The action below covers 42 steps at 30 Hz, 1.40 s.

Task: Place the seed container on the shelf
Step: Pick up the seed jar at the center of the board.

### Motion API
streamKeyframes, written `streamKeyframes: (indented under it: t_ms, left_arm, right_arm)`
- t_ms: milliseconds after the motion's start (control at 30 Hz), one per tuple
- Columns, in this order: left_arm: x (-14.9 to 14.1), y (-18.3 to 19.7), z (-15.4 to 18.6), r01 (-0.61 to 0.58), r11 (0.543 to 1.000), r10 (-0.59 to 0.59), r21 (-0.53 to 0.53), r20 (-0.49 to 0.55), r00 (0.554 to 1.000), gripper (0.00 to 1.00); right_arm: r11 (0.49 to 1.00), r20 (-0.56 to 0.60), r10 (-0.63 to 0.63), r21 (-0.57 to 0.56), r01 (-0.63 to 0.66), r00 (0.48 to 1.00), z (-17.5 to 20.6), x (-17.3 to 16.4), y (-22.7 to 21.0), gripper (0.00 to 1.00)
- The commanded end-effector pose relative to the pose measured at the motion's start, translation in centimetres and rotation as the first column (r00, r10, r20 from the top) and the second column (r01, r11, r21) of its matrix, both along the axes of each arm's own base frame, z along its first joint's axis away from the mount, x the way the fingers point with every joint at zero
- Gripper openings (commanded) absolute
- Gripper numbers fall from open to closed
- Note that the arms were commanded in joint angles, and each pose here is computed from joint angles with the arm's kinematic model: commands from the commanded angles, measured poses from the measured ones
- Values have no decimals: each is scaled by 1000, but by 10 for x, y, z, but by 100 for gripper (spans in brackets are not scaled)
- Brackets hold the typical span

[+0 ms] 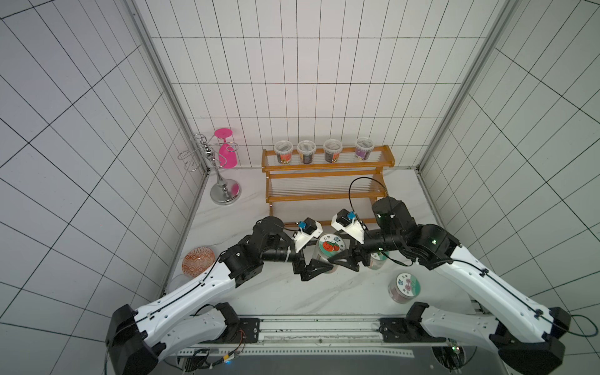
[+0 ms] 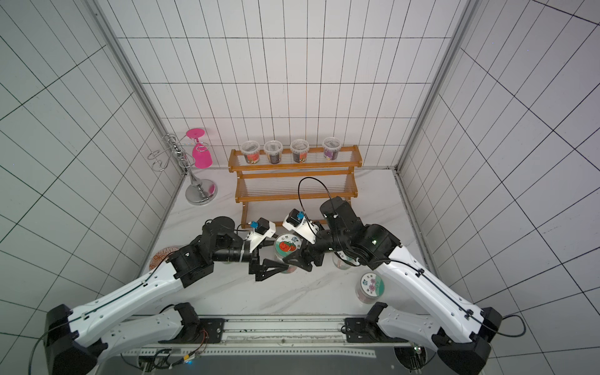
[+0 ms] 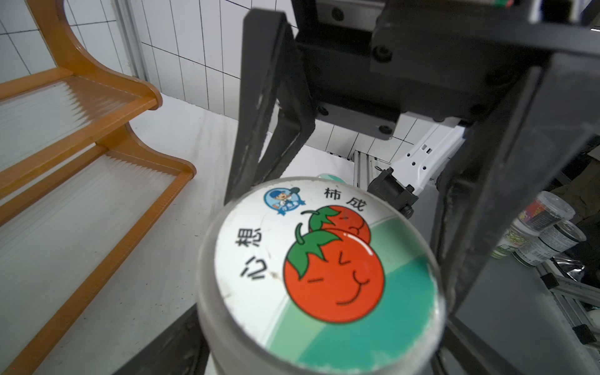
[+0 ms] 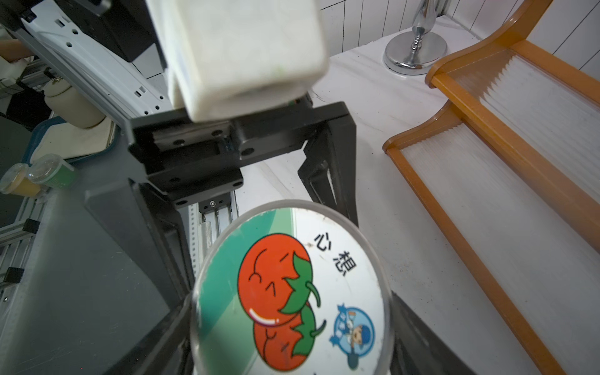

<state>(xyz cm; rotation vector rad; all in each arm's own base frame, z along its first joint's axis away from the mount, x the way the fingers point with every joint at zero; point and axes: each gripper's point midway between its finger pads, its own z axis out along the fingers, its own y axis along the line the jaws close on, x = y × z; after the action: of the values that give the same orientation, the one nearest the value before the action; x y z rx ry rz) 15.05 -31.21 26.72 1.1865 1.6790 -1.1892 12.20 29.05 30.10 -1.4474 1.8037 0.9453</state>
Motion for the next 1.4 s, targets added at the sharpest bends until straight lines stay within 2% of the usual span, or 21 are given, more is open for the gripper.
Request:
streamKeyframes:
  t_ms: [0, 167, 267, 400, 500, 633, 733, 800, 900, 967, 1067, 1167, 1267, 1367]
  left_arm:
    - [-10, -7, 7, 87, 996, -86, -26, 30, 996, 99]
    - [-9, -11, 6, 99, 995, -98, -25, 26, 995, 93]
    - [-7, -13, 8, 98, 995, -97, -33, 22, 995, 81]
    - [-2, -15, 4, 72, 997, -72, -31, 7, 997, 65]
    - [6, -14, 3, 25, 999, -25, -35, 10, 1000, 50]
    - [16, -11, 7, -51, 997, 53, -65, 32, 998, 48]
    - [36, -2, 7, -192, 977, 198, -87, 60, 978, 47]
    - [56, 10, 7, -330, 936, 340, -119, 70, 938, 43]
    - [83, 36, 10, -521, 832, 543, -193, 82, 836, 41]
    - [103, 59, 12, -640, 731, 671, -236, 77, 738, 47]
    - [128, 94, 13, -771, 570, 812, -285, 52, 582, 45]
    - [148, 124, 14, -848, 423, 899, -321, 27, 438, 44]
    - [165, 141, 13, -885, 326, 942, -331, 32, 335, 44]
    - [183, 149, 9, -910, 264, 964, -321, 54, 260, 44]
  right_arm:
    - [994, 46, 55, 90, -59, 997, 36, -10, 0, 51]
    - [994, 21, 76, 80, -78, 997, 33, -15, -1, 52]
    - [994, 13, 83, 75, -83, 996, 30, -17, -2, 56]
    - [995, 10, 66, 69, -67, 998, 28, -14, -2, 71]
    - [995, 2, 62, 73, -62, 998, 29, -14, -1, 87]
    - [998, 20, -19, 67, 18, 1000, 32, -1, -3, 97]
    - [983, 90, -171, 76, 165, 981, 44, 24, -11, 100]
    - [959, 133, -279, 85, 270, 951, 51, 40, -21, 99]
    - [909, 177, -416, 116, 401, 892, 60, 60, -36, 99]
    - [881, 197, -472, 140, 452, 859, 62, 66, -45, 99]
    - [846, 205, -532, 161, 508, 822, 59, 74, -54, 99]
    - [830, 197, -558, 162, 534, 806, 51, 76, -59, 99]
    - [822, 189, -569, 148, 550, 800, 43, 79, -60, 99]
    - [823, 184, -568, 133, 552, 802, 36, 79, -59, 99]
